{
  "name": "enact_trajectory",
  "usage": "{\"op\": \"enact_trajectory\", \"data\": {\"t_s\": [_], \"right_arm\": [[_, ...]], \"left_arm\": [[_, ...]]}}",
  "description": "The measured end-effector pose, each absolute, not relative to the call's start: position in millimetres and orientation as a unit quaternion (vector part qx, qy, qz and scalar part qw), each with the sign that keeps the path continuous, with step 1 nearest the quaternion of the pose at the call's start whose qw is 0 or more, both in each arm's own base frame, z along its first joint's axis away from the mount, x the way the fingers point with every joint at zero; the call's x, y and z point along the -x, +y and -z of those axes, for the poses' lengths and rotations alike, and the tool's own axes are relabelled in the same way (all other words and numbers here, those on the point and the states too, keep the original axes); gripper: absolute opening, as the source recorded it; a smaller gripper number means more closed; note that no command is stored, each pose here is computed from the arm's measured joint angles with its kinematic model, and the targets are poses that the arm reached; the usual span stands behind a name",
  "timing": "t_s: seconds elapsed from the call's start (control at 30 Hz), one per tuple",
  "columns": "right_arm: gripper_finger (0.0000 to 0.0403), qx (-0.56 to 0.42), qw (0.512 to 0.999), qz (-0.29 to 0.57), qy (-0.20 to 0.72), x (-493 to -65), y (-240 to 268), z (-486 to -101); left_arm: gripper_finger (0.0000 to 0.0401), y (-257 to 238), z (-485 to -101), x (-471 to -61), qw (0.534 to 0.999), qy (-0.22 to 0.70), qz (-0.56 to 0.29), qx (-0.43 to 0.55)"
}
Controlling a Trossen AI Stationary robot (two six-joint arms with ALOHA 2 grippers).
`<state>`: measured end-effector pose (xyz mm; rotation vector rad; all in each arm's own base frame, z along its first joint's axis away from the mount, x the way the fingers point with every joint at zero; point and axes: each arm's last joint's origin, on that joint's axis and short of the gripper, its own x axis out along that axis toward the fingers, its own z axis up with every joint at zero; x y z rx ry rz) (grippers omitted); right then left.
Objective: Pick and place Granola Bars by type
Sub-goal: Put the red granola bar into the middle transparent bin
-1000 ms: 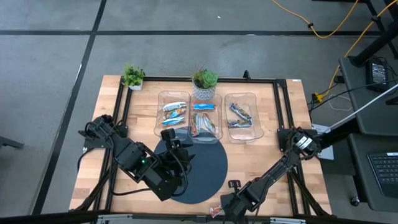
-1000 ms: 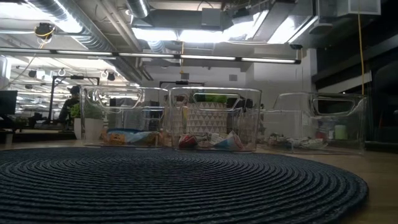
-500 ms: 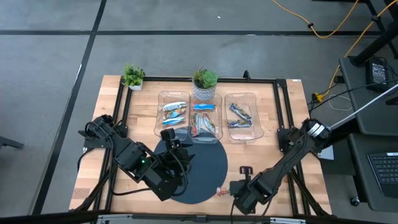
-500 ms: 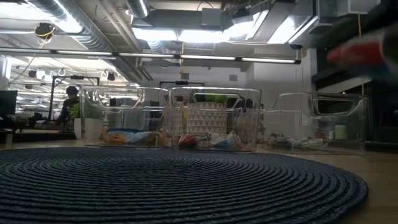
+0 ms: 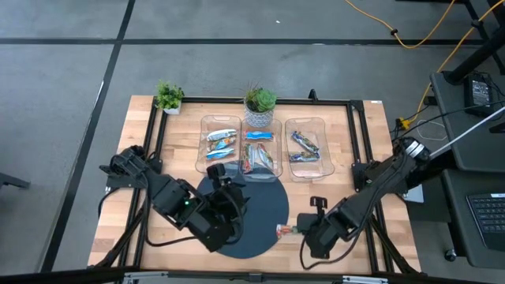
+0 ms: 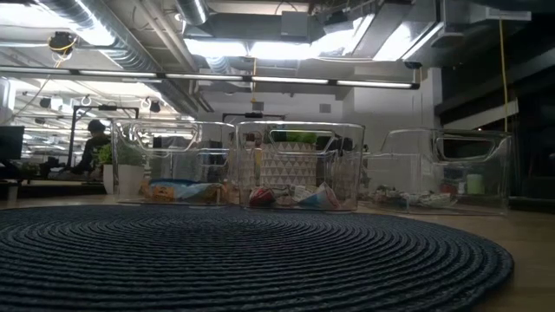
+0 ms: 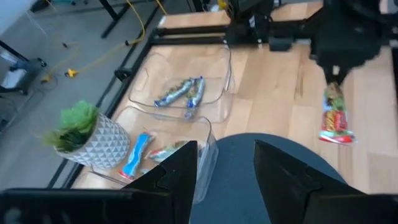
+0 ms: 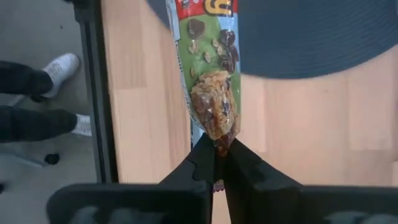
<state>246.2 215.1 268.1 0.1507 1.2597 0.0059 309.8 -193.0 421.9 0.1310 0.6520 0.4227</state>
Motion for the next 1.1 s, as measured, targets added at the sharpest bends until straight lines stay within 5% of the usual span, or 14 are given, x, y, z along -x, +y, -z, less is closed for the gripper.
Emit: {"op": "enact_trajectory", "data": {"t_s": [0.73, 0.93, 1.1], "right_arm": [[0.0018, 0.04, 0.821, -0.028, 0.569, -265, 113, -309], [0.0018, 0.08, 0.816, -0.032, 0.572, -266, 79, -317], [0.0018, 0.113, 0.815, -0.045, 0.567, -268, 62, -319]], "left_arm": [[0.0234, -173, -386, -362, 0.903, 0.383, -0.195, 0.0], [0.0194, -178, -408, -334, 0.913, 0.301, -0.275, -0.03], [0.0079, -173, -434, -305, 0.922, 0.289, -0.257, -0.031]]}}
